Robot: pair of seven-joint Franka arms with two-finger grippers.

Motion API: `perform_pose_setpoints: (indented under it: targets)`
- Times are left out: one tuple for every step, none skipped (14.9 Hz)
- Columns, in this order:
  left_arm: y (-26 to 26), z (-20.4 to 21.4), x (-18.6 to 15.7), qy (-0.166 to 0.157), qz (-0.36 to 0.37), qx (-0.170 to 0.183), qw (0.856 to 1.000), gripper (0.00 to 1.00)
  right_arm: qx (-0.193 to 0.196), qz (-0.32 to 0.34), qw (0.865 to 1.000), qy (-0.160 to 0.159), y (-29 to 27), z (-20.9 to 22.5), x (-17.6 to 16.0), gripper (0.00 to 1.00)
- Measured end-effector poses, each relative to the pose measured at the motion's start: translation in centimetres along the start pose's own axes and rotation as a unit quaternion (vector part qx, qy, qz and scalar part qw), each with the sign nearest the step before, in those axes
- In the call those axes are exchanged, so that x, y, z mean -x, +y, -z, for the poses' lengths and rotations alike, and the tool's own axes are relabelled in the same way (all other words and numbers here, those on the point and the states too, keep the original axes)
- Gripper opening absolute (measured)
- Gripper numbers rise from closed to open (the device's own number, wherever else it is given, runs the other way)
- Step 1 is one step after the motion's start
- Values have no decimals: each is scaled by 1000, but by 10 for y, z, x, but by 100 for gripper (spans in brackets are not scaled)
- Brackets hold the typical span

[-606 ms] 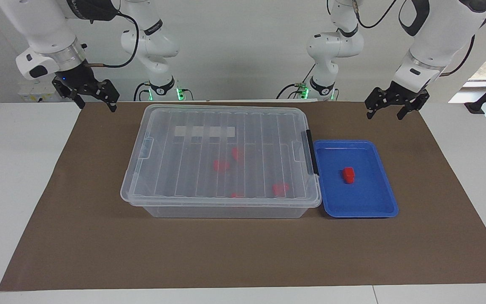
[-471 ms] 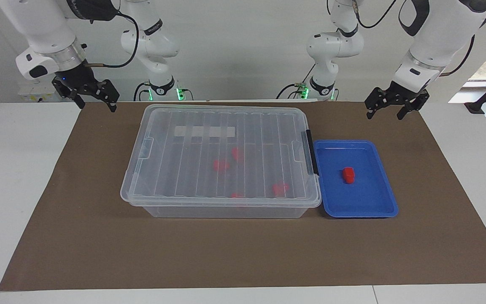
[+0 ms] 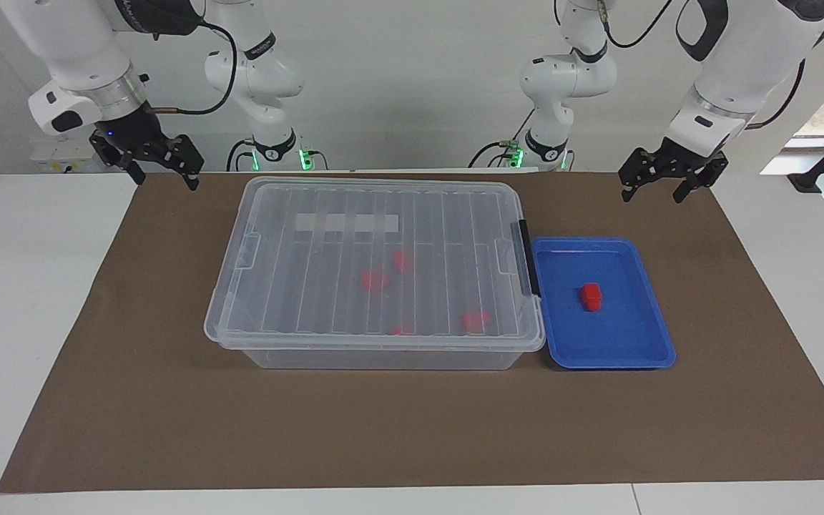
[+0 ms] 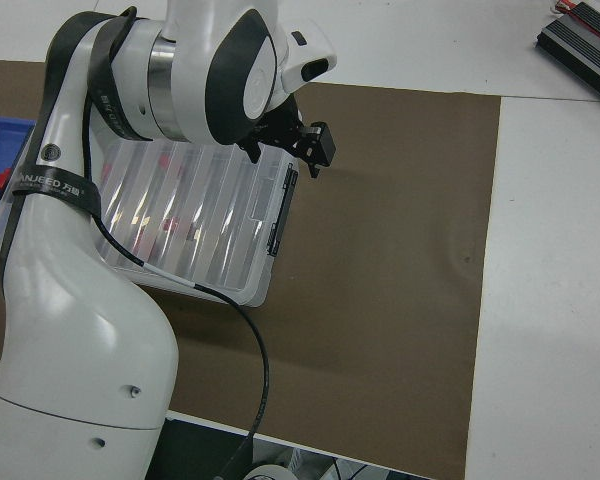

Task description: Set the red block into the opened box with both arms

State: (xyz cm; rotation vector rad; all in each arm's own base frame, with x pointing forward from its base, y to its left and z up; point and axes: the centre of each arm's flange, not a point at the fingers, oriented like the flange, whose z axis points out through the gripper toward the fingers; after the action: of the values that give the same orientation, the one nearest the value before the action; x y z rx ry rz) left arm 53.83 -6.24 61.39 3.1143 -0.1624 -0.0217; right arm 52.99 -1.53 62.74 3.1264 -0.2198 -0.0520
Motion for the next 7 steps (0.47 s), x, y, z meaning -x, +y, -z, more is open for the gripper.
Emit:
perform_pose_setpoints:
  targets:
    - [0,0,0,0,0,0,1000,100,0,7,1000,5,-8,0,-1,100]
    - [0,0,0,0,0,0,1000,100,-1,13,1000,10,-15,-2,-2,100]
    - [0,0,0,0,0,0,1000,100,-2,18,1000,17,-22,-6,-6,100]
    - [0,0,0,0,0,0,1000,100,-3,20,999,24,-30,-15,-10,100]
    - [0,0,0,0,0,0,1000,100,-5,18,999,30,-39,-26,-14,100]
    - [0,0,0,0,0,0,1000,100,-6,15,999,32,-48,-40,-17,100]
    - [0,0,0,0,0,0,1000,100,-6,14,999,29,-57,-55,-18,100]
